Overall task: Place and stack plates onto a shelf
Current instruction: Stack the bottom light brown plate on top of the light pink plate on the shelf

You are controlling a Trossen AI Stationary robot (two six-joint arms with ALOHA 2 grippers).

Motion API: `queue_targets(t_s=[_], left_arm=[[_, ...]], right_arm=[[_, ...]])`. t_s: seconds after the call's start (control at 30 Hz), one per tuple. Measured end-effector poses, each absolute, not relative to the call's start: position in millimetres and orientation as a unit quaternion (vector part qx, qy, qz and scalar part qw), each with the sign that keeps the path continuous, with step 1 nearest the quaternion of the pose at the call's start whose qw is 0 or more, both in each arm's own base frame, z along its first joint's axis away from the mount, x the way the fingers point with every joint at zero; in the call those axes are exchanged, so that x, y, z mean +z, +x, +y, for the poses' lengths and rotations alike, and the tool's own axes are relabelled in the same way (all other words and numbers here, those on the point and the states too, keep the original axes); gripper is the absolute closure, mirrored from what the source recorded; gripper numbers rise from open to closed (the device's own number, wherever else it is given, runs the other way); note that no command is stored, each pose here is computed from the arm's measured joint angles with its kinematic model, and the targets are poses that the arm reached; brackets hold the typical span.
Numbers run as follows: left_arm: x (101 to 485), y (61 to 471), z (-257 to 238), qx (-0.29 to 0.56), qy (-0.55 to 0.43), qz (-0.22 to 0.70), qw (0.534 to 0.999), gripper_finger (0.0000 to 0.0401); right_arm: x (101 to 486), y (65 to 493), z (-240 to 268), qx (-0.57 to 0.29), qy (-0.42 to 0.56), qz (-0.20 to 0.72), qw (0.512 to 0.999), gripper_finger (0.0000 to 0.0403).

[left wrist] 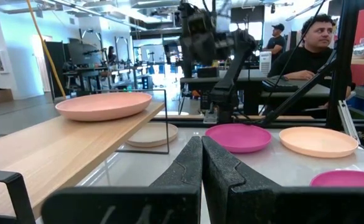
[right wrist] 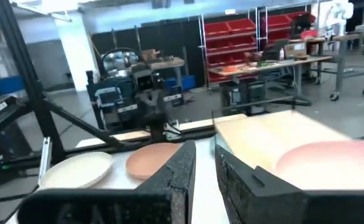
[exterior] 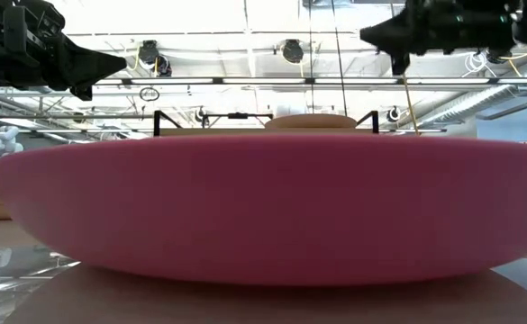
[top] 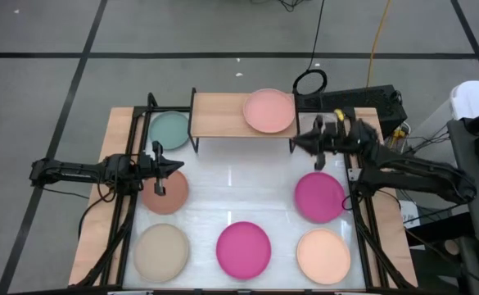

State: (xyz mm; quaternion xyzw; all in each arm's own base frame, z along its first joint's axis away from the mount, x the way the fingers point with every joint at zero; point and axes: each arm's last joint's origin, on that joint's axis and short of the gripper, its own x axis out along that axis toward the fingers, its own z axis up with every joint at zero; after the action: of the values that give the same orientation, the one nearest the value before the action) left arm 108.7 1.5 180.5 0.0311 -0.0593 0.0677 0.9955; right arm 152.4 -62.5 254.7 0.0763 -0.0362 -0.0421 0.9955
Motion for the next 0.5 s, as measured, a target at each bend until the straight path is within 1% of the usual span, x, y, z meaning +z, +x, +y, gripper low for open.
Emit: queue_targets(t_s=[0.1, 0.2, 0.3, 0.5], left_arm=[[181, 109, 2, 0.068, 0.031, -0.059, 0.995, 0.0400], [181, 109, 1, 0.067, 0.031, -0.059, 0.995, 0.0400], [181, 109, 2, 0.068, 0.031, -0.059, 0.995, 0.0400], [181, 109, 2, 0.068, 0.031, -0.059, 0.995, 0.0400]], right_arm=[[237, 151, -56, -0.041, 0.076, -0.067, 0.994, 0.0355], [228, 149, -51, -0.041, 0.070, -0.086, 0.993, 0.0355], [230, 149, -49, -0.042, 0.069, -0.095, 0.992, 0.0355], [237, 153, -42, -0.017, 0.069, -0.101, 0.992, 0.0355]])
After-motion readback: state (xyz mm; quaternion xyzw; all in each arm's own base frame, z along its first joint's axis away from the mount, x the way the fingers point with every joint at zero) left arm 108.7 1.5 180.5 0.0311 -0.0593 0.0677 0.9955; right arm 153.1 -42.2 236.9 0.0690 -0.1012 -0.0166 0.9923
